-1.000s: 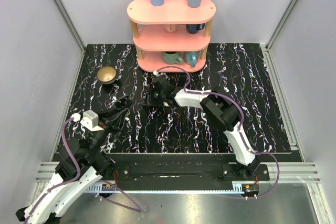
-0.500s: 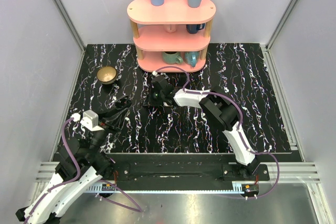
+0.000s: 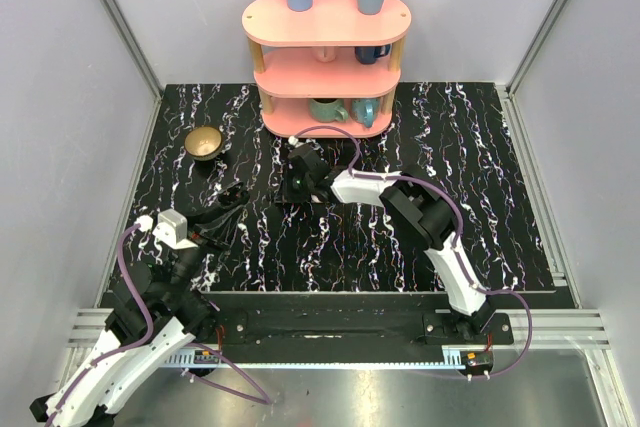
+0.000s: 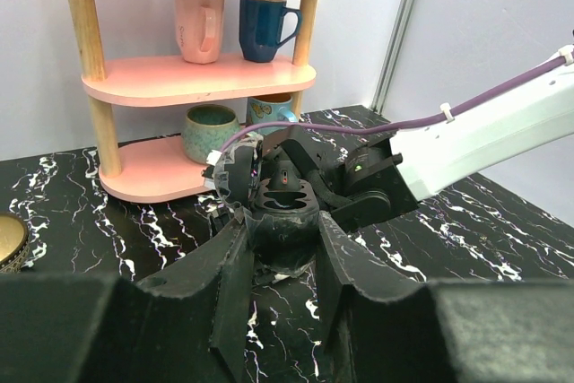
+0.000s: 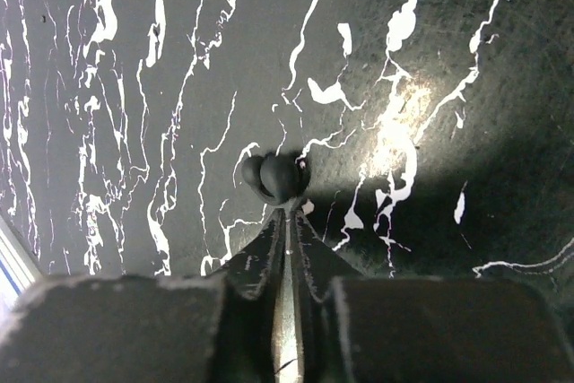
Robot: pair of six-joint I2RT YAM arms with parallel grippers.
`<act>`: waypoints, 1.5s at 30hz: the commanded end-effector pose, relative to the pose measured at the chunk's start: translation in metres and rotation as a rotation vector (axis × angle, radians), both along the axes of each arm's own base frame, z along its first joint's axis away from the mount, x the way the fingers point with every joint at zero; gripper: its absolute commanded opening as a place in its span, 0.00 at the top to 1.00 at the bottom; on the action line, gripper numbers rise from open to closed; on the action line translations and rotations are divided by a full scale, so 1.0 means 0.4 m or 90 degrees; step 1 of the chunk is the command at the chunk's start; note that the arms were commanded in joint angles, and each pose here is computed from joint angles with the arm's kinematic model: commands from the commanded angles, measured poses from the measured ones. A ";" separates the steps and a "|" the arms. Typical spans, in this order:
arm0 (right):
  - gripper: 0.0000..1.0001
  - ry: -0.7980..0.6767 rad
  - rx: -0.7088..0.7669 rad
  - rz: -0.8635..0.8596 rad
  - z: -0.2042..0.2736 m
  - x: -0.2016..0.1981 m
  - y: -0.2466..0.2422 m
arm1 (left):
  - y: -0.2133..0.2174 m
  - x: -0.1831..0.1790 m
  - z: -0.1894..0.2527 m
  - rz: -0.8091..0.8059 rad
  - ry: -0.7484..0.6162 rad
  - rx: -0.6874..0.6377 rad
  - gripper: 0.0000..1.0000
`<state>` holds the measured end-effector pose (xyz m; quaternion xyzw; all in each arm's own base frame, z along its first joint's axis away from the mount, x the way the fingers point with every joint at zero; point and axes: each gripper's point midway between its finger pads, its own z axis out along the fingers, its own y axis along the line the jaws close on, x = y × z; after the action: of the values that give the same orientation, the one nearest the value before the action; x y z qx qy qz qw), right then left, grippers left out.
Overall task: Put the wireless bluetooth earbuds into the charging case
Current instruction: Pick up the left earbud from the center of the board.
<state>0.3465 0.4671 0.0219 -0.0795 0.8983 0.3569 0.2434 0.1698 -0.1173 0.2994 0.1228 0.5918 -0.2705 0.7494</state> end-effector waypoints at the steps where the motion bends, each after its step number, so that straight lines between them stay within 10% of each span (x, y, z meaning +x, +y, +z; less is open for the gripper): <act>1: 0.77 -0.049 0.023 0.030 0.096 -0.017 0.001 | 0.061 -0.055 0.089 0.009 -0.071 -0.082 1.00; 21: 0.55 -0.424 -0.097 0.305 0.162 -0.005 -0.023 | 0.078 -0.061 0.092 0.020 -0.074 -0.095 1.00; 45: 0.70 -0.368 0.005 0.334 0.121 -0.007 0.088 | 0.093 -0.060 0.095 0.037 -0.076 -0.103 1.00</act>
<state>0.3415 0.4838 0.0537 -0.4174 0.7463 0.3440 0.3880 0.1745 -0.1113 0.2909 0.1068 0.6088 -0.2557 0.7434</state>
